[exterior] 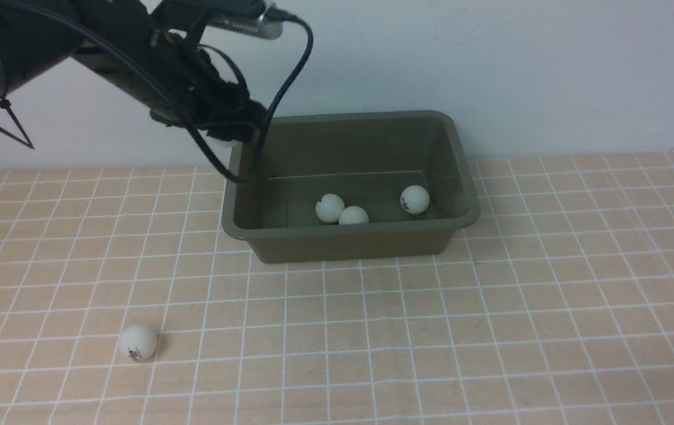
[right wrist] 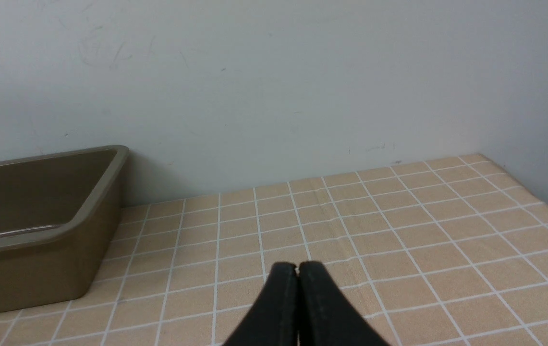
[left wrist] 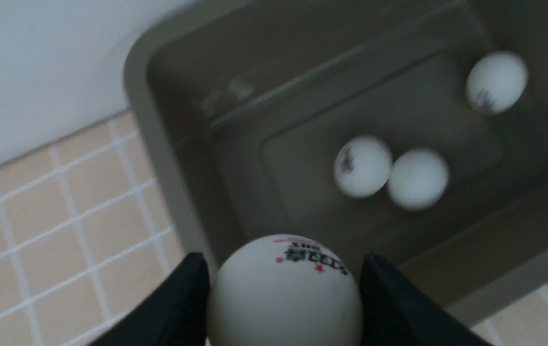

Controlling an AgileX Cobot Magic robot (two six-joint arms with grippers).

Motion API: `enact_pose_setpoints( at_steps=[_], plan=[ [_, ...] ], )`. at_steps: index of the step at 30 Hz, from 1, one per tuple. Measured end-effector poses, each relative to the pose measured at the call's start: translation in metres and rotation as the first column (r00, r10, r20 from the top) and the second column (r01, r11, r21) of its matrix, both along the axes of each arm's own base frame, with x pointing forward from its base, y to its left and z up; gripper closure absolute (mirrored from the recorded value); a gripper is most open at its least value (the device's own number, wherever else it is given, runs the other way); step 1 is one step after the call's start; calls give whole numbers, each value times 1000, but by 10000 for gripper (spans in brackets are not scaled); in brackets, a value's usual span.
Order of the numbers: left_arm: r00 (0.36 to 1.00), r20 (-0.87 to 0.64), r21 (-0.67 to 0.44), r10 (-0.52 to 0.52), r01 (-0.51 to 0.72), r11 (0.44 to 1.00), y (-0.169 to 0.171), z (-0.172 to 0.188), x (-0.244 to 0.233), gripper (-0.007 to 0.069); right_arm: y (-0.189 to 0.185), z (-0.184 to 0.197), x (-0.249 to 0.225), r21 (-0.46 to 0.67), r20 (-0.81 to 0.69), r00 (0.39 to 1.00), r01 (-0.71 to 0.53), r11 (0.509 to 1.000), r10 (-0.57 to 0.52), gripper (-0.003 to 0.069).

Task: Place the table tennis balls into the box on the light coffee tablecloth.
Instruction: 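Drop the ball into the bin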

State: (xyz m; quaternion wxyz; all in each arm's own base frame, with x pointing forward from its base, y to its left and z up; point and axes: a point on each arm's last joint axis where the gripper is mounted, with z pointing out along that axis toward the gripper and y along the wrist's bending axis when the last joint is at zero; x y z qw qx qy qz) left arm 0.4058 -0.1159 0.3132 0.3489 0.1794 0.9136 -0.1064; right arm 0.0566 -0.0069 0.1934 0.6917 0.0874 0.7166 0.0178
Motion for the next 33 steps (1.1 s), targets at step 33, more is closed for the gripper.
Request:
enact_pose_setpoints(
  at_steps=[33],
  plan=[
    [975,-86,-43,-203,200,979,-16,-43,25,239,0,0,0,0,0,1000,0,1000,0,671]
  ],
)
